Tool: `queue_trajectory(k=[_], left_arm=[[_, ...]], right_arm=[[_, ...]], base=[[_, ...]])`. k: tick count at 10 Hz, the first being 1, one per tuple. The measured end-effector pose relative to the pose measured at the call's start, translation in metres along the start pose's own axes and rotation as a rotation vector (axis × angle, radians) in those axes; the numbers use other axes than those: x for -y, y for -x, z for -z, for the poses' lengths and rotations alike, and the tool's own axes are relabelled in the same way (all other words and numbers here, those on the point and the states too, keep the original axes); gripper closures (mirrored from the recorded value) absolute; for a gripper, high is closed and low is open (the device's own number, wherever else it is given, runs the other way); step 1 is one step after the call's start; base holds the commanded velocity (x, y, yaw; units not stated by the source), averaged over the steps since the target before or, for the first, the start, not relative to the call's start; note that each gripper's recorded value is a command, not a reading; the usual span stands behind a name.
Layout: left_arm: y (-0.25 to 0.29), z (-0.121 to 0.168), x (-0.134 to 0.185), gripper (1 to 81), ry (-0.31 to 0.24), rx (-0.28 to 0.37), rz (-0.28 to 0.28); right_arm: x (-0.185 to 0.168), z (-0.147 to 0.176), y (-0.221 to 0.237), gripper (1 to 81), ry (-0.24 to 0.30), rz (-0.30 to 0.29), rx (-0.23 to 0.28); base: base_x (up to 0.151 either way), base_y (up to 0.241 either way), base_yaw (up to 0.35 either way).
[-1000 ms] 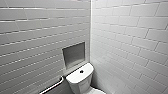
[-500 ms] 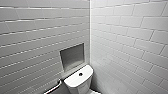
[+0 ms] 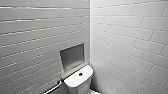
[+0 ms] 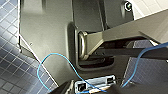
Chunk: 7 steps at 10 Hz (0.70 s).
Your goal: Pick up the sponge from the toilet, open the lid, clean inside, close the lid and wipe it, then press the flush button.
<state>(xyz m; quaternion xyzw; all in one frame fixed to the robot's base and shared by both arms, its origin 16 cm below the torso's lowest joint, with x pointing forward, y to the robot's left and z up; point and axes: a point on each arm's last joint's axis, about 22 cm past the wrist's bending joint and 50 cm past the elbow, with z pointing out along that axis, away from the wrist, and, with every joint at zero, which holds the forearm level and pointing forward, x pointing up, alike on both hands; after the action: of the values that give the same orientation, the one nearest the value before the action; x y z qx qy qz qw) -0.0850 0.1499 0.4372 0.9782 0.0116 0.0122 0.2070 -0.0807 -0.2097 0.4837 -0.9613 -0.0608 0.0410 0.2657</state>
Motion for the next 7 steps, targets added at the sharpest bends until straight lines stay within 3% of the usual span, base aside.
queue_trajectory(k=[3,5,7], left_arm=[[-0.002,0.021,0.022,1.0,0.021,-0.012,-0.001],[-0.029,0.046,0.022,1.0,0.085,-0.055,-0.003],[-0.066,0.086,0.035,1.0,0.131,-0.108,-0.005]], right_arm=[[0.004,0.023,-0.003,81.1,-0.036,-0.013,-0.015],[0.008,0.038,-0.004,81.1,-0.062,-0.025,-0.020],[-0.008,0.054,-0.012,81.1,-0.043,-0.025,-0.043]], base=[[0.000,0.000,0.000],[0.000,0.000,0.000],[0.000,0.000,0.000]])
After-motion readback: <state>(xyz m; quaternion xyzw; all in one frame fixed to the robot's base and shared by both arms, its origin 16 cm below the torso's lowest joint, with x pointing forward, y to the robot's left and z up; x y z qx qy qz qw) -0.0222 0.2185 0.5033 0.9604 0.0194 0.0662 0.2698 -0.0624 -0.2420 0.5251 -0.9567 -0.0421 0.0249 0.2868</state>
